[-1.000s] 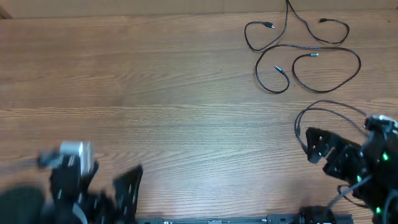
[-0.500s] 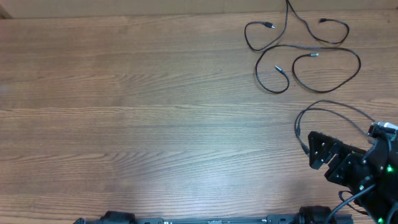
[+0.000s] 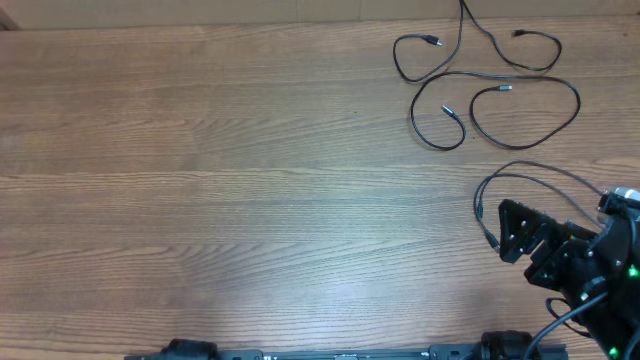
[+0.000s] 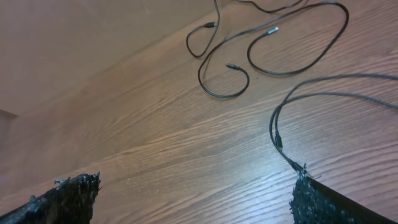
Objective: Untangle cables
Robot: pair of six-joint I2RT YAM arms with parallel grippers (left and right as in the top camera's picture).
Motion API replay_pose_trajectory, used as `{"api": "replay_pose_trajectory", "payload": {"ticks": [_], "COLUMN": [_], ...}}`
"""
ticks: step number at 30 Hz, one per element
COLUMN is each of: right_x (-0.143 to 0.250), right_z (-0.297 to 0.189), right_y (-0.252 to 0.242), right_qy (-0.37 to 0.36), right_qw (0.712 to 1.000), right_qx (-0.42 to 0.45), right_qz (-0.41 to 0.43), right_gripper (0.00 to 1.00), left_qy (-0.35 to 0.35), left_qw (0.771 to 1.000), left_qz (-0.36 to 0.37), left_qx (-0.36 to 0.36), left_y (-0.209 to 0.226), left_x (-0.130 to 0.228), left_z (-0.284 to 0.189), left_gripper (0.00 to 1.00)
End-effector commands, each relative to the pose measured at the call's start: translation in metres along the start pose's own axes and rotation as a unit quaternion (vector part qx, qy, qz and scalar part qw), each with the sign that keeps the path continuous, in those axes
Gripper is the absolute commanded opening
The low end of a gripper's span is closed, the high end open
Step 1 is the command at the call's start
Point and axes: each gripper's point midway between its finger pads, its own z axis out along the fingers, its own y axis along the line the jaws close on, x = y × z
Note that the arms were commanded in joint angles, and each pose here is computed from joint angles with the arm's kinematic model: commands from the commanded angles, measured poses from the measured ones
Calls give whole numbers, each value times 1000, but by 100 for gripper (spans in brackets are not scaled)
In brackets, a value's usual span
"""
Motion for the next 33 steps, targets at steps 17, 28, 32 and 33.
{"api": "replay_pose_trajectory", "payload": {"ticks": [17,28,32,33], "right_x": [29,76,77,77], "right_z": [-24,-47,-47,-47], "right_y": [-9,-12,-13,-13], "right_qy": [18,66,69,69], "right_qw": [999,996,996,996], "right_qx": [2,-25,-24,-24], "right_qz": [-41,-58,-58,-58], "right_gripper": [100,100,100,100], "left_qy": [-2,-2,-2,-2], "left_qw": [1000,1000,1000,1000], "left_qz": [-7,-7,-7,-7], "left_qx": [-4,-4,-4,-4], "left_y": [1,1,1,1], "left_x": [0,0,0,0], "left_z": [0,0,0,0], "left_gripper": [100,99,100,99]}}
